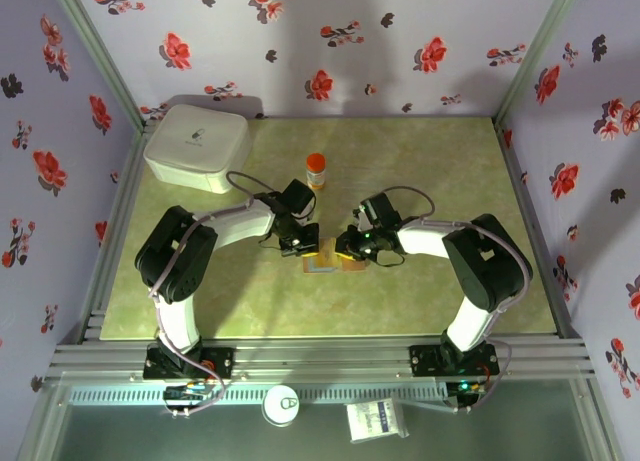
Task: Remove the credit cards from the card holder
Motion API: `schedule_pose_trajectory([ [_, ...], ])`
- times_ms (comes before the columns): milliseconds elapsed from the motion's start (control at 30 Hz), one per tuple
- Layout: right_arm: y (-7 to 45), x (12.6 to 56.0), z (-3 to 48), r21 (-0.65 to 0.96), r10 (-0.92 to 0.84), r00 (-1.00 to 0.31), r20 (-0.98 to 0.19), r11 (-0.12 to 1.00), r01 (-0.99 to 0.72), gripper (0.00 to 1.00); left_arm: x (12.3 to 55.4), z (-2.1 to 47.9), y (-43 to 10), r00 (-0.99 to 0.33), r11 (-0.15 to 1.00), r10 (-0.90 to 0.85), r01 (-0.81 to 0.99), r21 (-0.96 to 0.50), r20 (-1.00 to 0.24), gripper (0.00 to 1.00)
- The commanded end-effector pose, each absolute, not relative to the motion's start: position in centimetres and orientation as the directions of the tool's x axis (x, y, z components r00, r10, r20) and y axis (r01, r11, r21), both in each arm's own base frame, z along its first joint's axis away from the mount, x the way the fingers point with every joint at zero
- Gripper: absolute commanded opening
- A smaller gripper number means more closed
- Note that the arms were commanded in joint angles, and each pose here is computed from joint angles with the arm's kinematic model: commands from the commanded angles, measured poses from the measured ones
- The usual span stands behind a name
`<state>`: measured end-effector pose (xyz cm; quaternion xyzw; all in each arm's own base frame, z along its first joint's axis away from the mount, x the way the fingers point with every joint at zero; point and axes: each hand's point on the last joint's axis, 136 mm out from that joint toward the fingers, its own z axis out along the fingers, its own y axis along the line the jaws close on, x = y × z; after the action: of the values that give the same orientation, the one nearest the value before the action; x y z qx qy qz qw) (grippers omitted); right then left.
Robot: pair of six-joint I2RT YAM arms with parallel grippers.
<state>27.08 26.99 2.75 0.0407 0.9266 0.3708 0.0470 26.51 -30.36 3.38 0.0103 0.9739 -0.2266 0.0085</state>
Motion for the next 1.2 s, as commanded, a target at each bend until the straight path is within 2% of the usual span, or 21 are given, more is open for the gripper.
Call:
schedule_pose_trajectory([
  [0, 26.8, 26.7, 2.2, 0.696, 0.102, -0.994, -0.041, 0.716, 0.044, 0.18, 26.9, 5.4, -30.9, -0.998, 0.885, 0.032, 0.052, -0.463, -0.051, 0.00],
  [167, 26.9, 26.7, 2.2, 0.703, 0.102, -0.994, -0.037, 0.709, 0.047, 0.18, 26.6, 5.2, -31.8, -0.998, 0.873, 0.044, 0.055, -0.484, -0.034, 0.00],
  [400, 27.1, 26.6, 2.0, 0.711, 0.100, -0.995, -0.029, 0.702, 0.050, 0.18, 26.2, 2.8, -30.3, -0.999, 0.917, 0.049, 0.047, -0.397, -0.005, 0.00],
  [667, 27.8, 26.6, 2.2, 0.746, 0.094, -0.995, -0.016, 0.664, 0.050, 0.17, 25.9, 1.6, -29.9, -0.998, 0.927, 0.055, 0.045, -0.373, 0.017, 0.00],
  [1167, 27.4, 26.5, 2.3, 0.747, 0.099, -0.995, -0.031, 0.663, 0.043, 0.07, 25.8, 1.7, -29.5, -0.998, 0.934, 0.059, 0.049, -0.355, 0.017, 0.00],
])
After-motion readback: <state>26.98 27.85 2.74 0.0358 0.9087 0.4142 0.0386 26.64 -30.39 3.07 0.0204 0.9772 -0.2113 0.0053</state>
